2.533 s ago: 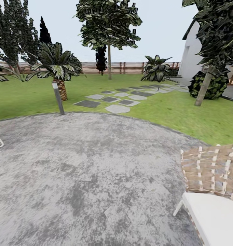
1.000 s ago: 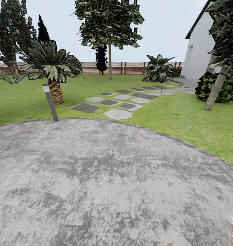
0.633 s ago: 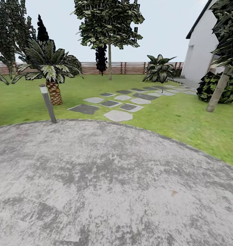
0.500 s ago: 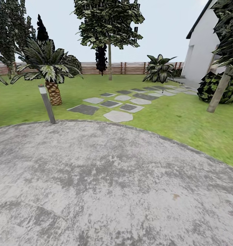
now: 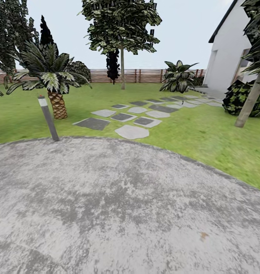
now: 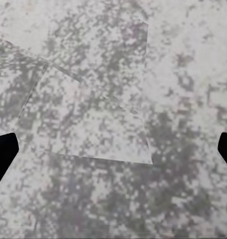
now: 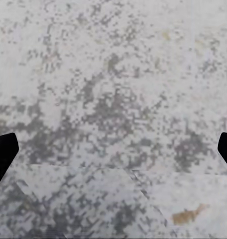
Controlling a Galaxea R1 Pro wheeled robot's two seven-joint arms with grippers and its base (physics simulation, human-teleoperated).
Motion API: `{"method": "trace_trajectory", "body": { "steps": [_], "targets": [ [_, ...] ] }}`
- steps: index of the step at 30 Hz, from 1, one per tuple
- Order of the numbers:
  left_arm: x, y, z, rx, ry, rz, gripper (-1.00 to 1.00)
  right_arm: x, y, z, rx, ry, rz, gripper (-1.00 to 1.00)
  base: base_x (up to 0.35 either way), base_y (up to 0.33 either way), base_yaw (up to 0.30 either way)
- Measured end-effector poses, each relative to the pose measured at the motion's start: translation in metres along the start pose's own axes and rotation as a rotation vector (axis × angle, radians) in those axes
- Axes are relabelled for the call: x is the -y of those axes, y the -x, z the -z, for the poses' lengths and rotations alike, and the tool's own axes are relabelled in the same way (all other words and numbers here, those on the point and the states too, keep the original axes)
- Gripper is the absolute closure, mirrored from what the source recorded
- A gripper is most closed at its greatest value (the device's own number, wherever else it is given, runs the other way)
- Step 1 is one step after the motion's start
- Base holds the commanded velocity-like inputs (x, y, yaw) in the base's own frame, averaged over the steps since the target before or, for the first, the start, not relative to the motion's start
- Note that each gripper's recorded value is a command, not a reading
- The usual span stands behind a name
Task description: In the garden, pick up the pesticide atomizer on the floor and spray pesticide onto both trees until each tree trunk is fully covered.
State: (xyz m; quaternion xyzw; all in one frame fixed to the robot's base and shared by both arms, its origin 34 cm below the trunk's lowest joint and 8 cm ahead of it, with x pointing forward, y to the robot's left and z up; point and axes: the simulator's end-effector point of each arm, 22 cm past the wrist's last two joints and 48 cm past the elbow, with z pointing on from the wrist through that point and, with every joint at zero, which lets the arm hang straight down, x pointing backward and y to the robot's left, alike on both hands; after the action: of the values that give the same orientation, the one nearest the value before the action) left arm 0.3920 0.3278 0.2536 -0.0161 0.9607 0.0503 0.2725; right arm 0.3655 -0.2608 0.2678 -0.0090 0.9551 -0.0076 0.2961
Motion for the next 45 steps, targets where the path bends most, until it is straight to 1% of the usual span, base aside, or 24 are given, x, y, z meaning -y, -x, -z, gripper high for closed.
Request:
{"method": "trace_trajectory", "body": {
  "steps": [12, 24, 30, 33, 35, 38, 45],
  "targets": [
    [0.0, 0.0, 0.0, 0.0, 0.0, -0.001, -1.0, 0.0, 0.001, 0.0, 0.002, -0.001, -0.001, -1.0, 0.34, 0.0, -0.007],
    [0.0, 0.0, 0.0, 0.0, -0.001, -0.002, -1.0, 0.001, 0.001, 0.0, 0.002, -0.002, -0.002, -1.0, 0.34, 0.0, -0.214],
    [0.0, 0.0, 0.0, 0.0, 0.0, -0.002, -1.0, 0.002, 0.001, 0.0, 0.003, -0.004, -0.003, -1.0, 0.34, 0.0, -0.023],
    [0.0, 0.0, 0.0, 0.0, -0.001, -0.002, -1.0, 0.003, 0.009, 0.0, 0.043, -0.005, -0.003, -1.0, 0.34, 0.0, -0.001],
    [0.0, 0.0, 0.0, 0.0, -0.001, -0.003, -1.0, 0.003, 0.012, 0.0, 0.054, -0.005, -0.002, -1.0, 0.34, 0.0, 0.0],
    [0.0, 0.0, 0.0, 0.0, 0.0, -0.002, -1.0, 0.003, 0.011, 0.001, 0.057, -0.005, -0.003, -1.0, 0.34, 0.0, 0.0],
    [0.0, 0.0, 0.0, 0.0, 0.0, -0.002, -1.0, 0.003, 0.002, 0.001, 0.039, -0.006, -0.003, -1.0, 0.34, 0.0, 0.0]
  ]
}}
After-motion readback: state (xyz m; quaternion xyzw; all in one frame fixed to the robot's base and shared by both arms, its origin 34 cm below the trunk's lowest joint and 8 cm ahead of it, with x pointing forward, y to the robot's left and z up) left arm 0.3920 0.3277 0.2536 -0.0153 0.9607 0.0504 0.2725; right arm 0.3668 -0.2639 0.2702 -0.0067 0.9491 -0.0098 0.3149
